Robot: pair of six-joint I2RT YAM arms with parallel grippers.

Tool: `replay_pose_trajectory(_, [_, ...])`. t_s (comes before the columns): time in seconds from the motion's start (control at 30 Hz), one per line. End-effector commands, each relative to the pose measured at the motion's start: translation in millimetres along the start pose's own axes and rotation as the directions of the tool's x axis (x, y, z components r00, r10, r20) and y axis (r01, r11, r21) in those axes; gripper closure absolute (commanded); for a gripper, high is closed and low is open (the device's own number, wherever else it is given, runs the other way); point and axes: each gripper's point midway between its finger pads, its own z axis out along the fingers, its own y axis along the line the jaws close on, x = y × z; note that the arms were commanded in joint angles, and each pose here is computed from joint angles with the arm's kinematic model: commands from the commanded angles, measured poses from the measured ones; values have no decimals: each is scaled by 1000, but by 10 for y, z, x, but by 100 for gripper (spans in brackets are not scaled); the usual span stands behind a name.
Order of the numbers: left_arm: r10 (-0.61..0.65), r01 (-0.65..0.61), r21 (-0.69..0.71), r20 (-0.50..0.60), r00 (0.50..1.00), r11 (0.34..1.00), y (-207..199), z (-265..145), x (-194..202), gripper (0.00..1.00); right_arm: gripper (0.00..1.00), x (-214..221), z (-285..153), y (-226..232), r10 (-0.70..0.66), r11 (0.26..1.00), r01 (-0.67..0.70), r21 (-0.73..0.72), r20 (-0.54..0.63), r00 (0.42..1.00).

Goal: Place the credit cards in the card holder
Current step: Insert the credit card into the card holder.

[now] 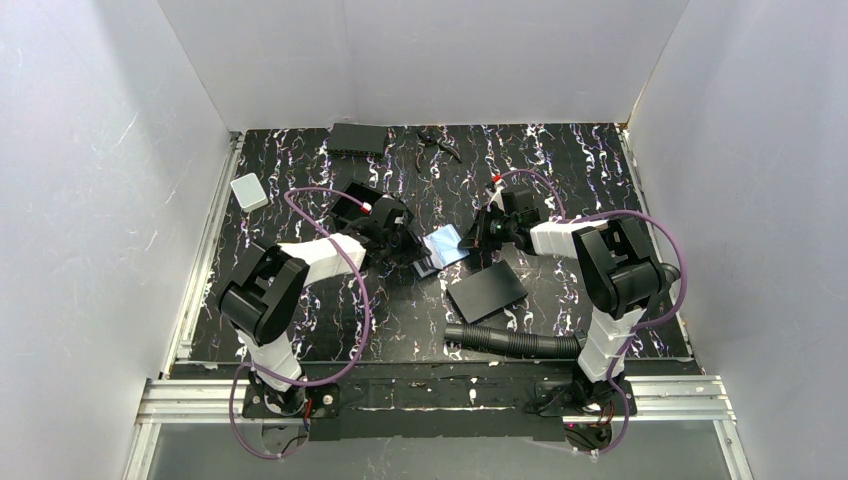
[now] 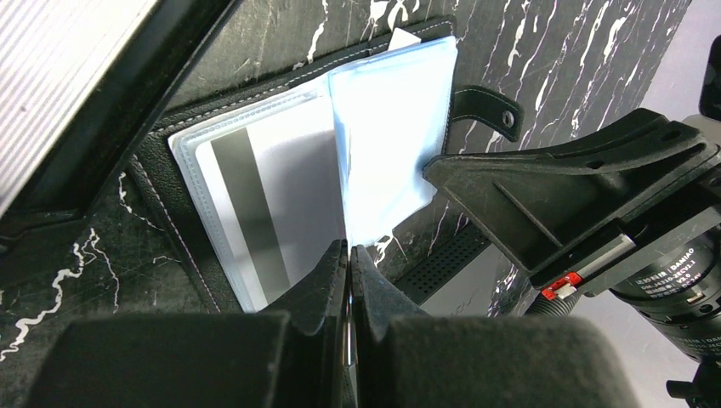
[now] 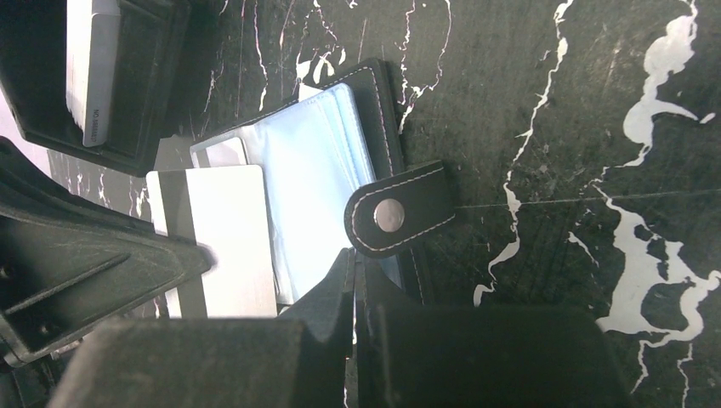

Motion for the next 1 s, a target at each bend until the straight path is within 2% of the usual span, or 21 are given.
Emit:
replay_pose_trajectory(0.0, [-6, 6, 7, -13, 1000, 1000, 66, 65, 29, 100, 97, 70, 22, -220, -2, 996, 5, 86, -30, 1000])
replay_pose_trajectory(0.43, [-52, 52, 30, -9, 999, 998, 118, 125, 25, 100, 97, 80, 22, -214, -4, 997, 6, 82, -35, 999])
replay_pose_trajectory(0.97, [-1, -7, 103, 69, 998, 995, 89, 205, -78, 100, 97, 157, -46, -165, 20, 998, -18, 59, -35, 999])
